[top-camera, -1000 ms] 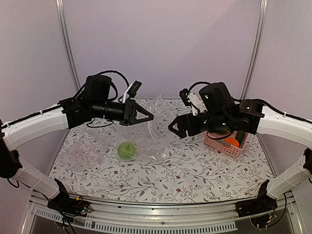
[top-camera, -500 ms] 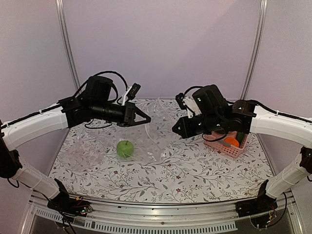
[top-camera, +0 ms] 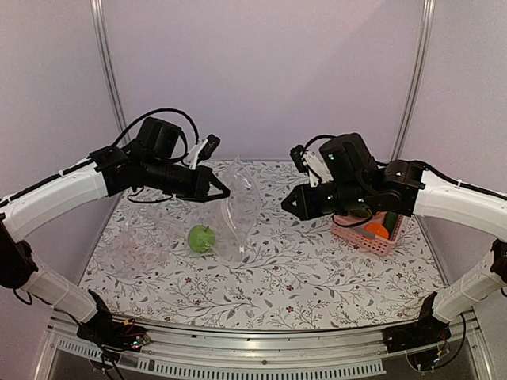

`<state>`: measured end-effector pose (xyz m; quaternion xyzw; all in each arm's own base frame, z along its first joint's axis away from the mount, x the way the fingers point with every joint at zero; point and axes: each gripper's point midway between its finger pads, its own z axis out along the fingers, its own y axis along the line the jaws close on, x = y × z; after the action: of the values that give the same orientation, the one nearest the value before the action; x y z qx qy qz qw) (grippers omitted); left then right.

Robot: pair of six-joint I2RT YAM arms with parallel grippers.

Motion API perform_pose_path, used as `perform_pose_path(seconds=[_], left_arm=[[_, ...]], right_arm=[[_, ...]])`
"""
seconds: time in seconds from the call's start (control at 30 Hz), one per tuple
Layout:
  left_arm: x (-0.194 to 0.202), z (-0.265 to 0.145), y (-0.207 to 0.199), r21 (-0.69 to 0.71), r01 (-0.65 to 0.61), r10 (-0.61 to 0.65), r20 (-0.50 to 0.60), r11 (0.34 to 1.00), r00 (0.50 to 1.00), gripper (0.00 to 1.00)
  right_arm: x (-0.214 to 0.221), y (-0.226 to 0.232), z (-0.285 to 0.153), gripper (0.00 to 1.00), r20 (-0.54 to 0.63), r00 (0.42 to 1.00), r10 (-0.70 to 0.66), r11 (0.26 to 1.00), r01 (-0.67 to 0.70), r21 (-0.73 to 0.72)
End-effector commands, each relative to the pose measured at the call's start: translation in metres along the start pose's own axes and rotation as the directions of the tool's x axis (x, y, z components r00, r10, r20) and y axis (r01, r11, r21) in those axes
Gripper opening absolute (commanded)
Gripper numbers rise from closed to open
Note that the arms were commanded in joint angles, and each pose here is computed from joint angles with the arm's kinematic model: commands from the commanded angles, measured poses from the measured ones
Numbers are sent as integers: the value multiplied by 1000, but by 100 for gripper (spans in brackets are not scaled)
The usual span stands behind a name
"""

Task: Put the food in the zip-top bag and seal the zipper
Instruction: Pick up the fake fruit from the bin.

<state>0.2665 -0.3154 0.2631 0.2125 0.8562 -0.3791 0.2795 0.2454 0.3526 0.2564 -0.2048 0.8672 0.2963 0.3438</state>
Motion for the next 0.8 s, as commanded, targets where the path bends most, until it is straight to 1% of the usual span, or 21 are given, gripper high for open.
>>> perform_pose_path(seconds=[0.0,0.1,0.17,0.23,0.37,0.5,0.57,0.67,0.77], left_arm=[[-5,-2,4,7,-61,61,-46,998,997,0],[-9,-3,4,36,-100,102,-70,994,992,0],[-13,-3,4,62,-127,132,-76,990,988,0],[-16,-4,4,92,-149,156,-76,985,985,0],[-18,-4,8,124,-199,208,-60,972,976,0],[-17,-7,18,151,-180,187,-29,972,982,0],[-18,-10,27,133,-157,162,-24,979,987,0],[-19,-17,35,86,-159,160,-2,983,987,0],[-19,-21,38,65,-161,161,8,985,987,0]], right_arm=[[-13,-13,-17,20,57,998,-8,997,4,73],[-15,-33,-29,34,70,997,-30,987,18,160],[-15,-51,-38,41,71,997,-28,977,12,211],[-12,-74,-46,45,70,997,-12,963,-7,268],[-3,-128,-58,50,63,996,58,925,-77,373],[8,-184,-70,52,62,988,142,864,-154,480],[15,-206,-73,53,51,983,176,837,-176,518],[26,-240,-77,53,38,972,231,790,-210,576],[42,-270,-72,53,-1,954,299,758,-237,608]])
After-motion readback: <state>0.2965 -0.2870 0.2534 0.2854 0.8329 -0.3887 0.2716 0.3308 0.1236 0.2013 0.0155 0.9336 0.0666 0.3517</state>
